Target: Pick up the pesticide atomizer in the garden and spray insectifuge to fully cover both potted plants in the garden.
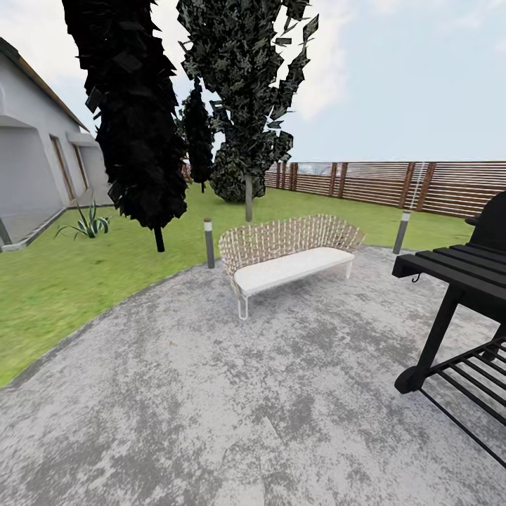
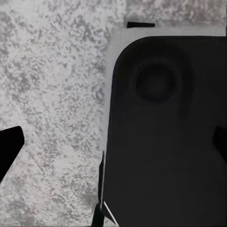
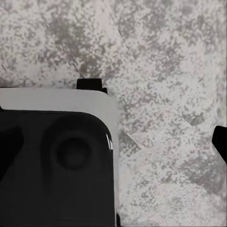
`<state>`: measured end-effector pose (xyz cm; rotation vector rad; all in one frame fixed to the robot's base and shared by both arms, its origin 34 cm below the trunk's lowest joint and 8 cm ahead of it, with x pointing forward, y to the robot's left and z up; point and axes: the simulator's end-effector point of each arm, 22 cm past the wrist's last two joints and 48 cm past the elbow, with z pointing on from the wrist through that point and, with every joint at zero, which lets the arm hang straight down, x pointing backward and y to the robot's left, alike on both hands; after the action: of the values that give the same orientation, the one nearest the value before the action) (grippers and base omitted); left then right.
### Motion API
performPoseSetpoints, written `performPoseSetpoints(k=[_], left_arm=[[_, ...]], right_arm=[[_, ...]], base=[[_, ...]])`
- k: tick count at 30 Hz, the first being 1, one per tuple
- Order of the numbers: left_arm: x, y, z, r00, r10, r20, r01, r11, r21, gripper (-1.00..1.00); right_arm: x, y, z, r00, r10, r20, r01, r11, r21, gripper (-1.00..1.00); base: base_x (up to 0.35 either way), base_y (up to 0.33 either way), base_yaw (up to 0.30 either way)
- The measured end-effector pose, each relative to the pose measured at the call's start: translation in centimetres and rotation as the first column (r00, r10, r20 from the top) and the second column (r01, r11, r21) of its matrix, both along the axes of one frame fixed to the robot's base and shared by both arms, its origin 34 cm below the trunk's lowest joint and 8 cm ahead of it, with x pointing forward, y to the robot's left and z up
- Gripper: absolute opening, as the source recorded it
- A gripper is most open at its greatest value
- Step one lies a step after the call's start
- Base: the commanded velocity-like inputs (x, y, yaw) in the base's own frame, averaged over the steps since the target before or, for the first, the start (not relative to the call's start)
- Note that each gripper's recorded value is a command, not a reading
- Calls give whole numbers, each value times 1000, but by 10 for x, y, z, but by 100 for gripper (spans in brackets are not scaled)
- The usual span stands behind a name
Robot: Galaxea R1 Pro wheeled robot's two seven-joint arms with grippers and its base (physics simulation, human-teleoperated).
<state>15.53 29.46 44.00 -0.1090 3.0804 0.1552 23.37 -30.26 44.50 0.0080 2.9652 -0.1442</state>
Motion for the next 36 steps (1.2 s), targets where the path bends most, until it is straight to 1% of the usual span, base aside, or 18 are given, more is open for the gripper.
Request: performPoseSetpoints(k=[1, 2, 3, 4, 5, 6, 7, 8, 10, 11, 12, 13, 18, 25, 36], left_arm=[[48, 5, 3, 997, 1, 81, -2, 1000, 10, 100], [144, 5, 23, 964, -10, 266, 7, 1000, 11, 100], [190, 4, 36, 939, -15, 343, 11, 1000, 11, 100], [199, 3, 39, 934, -18, 358, 15, 1000, 11, 100], [223, 2, 46, 921, -24, 389, 21, 1000, 12, 100], [238, 1, 51, 912, -26, 409, 24, 1000, 12, 100], [257, 0, 57, 901, -30, 433, 28, 1000, 11, 100], [268, -1, 61, 894, -31, 447, 29, 1000, 11, 100], [281, -1, 66, 886, -32, 463, 31, 999, 10, 100], [292, -2, 72, 860, -36, 510, 34, 999, 15, 100], [295, 0, 76, 841, -37, 539, 32, 999, 19, 100], [301, 3, 83, 803, -38, 595, 28, 999, 27, 100], [302, 2, 84, 798, -38, 601, 27, 999, 27, 100], [296, 1, 80, 806, -39, 591, 29, 999, 27, 100], [296, 3, 80, 806, -41, 590, 29, 999, 29, 100]], right_arm=[[31, -1, 6, 998, 2, 66, -2, 1000, -1, 100], [95, 0, 25, 979, 10, 205, -10, 1000, -2, 100], [170, 2, 61, 929, 20, 370, -20, 1000, -5, 100], [184, 3, 70, 913, 22, 407, -22, 1000, -4, 100], [200, 4, 81, 891, 24, 453, -25, 1000, -4, 100], [209, 5, 88, 877, 25, 480, -26, 1000, -3, 100], [219, 6, 95, 857, 25, 514, -28, 1000, -2, 100], [223, 7, 99, 845, 25, 534, -29, 1000, -1, 100], [228, 9, 104, 830, 26, 557, -32, 999, 0, 100], [230, 12, 105, 822, 29, 569, -37, 999, 3, 100], [230, 13, 105, 821, 28, 570, -37, 999, 3, 100], [213, 11, 92, 845, 19, 535, -26, 1000, 5, 100], [209, 8, 89, 849, 17, 528, -21, 1000, 2, 100], [209, 7, 90, 849, 17, 528, -21, 1000, 1, 100], [208, 7, 89, 851, 17, 526, -20, 1000, 1, 100]], base=[[0, 0, 0], [0, 0, 0], [0, 0, 0], [0, 0, 0], [0, 0, 0], [0, 0, 0], [0, 0, 0], [0, 0, 0], [0, 0, 0], [0, 0, 0], [0, 0, 0], [0, 0, 0], [216, 112, 0], [306, 165, -34], [295, 210, -266]])
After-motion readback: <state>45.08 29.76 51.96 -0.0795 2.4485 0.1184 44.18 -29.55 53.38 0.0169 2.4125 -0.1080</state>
